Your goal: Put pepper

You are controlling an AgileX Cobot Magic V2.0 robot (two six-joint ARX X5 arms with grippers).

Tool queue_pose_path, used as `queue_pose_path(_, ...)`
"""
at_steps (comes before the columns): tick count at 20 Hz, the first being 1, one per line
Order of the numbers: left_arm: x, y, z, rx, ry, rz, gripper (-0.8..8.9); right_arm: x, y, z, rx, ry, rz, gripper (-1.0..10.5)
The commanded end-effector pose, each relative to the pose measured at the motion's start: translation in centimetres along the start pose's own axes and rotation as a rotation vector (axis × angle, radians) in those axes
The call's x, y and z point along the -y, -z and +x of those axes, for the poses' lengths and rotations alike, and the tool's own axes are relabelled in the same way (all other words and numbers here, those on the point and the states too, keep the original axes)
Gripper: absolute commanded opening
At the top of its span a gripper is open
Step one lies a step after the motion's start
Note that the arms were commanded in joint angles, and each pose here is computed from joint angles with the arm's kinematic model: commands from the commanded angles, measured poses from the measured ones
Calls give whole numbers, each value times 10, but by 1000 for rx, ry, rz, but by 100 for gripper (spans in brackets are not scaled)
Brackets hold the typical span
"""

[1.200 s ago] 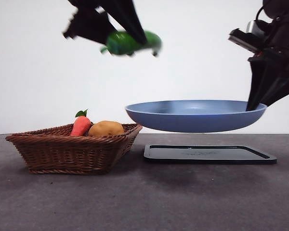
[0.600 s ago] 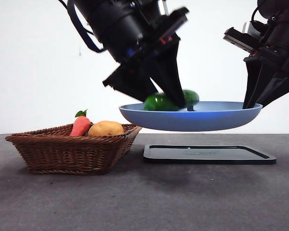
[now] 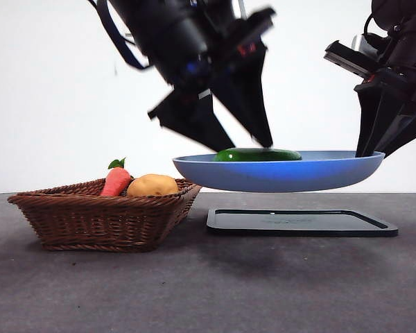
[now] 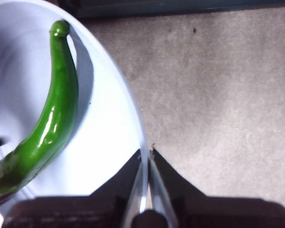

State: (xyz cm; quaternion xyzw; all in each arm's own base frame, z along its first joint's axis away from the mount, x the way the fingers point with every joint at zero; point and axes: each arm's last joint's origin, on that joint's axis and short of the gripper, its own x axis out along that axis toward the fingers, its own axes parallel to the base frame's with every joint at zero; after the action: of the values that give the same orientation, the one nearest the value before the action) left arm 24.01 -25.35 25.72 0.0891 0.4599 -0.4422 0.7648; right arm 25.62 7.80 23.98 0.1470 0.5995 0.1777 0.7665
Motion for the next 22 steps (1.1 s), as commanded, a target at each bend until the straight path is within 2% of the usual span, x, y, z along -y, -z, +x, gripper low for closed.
queue_pose_path(1,12,-5,-27,60,10,37,249,-2,-5,0,8,-5,13,5)
queue_pose_path(6,32,3,-101,210,13,80,249,6,-16,-5,57,1,69,5)
queue_pose_path(11,49,23,-166,356,17,119,247,26,-55,-5,96,21,152,5)
queue_pose_path(17,59,42,-203,442,22,144,247,52,-112,22,110,35,197,5)
queue_pose_path(22,61,48,-212,458,24,148,247,73,-135,47,133,37,214,5)
